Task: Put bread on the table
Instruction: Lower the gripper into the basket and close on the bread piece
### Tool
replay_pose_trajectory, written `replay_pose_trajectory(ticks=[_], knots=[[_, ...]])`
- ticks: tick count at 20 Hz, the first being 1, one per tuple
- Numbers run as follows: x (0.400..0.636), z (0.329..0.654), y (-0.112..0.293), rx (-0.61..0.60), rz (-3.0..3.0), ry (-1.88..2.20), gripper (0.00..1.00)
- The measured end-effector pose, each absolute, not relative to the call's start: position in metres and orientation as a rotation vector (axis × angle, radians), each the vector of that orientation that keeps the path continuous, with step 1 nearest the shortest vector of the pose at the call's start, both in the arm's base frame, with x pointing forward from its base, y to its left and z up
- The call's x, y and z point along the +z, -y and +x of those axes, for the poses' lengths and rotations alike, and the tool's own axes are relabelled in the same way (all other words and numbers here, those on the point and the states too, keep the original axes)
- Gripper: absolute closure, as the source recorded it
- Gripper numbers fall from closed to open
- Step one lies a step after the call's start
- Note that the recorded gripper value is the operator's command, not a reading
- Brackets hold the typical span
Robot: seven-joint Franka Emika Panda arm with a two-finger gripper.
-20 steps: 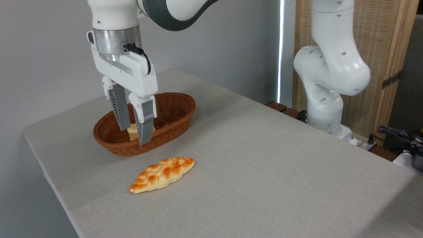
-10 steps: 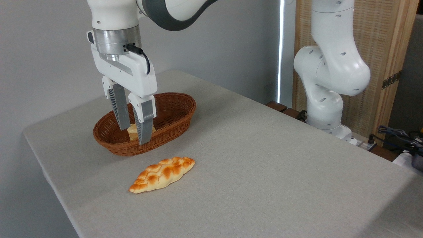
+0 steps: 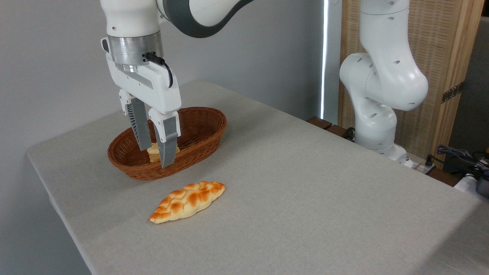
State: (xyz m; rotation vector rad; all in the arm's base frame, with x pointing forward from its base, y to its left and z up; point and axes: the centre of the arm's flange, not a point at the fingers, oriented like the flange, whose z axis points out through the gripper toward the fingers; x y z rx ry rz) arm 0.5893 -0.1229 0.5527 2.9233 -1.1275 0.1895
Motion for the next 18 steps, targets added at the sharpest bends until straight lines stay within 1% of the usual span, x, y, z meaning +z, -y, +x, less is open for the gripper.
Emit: replay_pose_trajectory(ticks=[6,8,13,15,18], knots=[[0.541,0.579,0.165,0.166,2.814,1.152,0.00],[0.526,0.572,0.190,0.124,2.776,1.202,0.00],[0.478,0.557,0.251,0.038,2.684,1.328,0.00],[0.467,0.551,0.269,0.013,2.654,1.364,0.00],[0.463,0.544,0.285,0.001,2.627,1.399,0.00]])
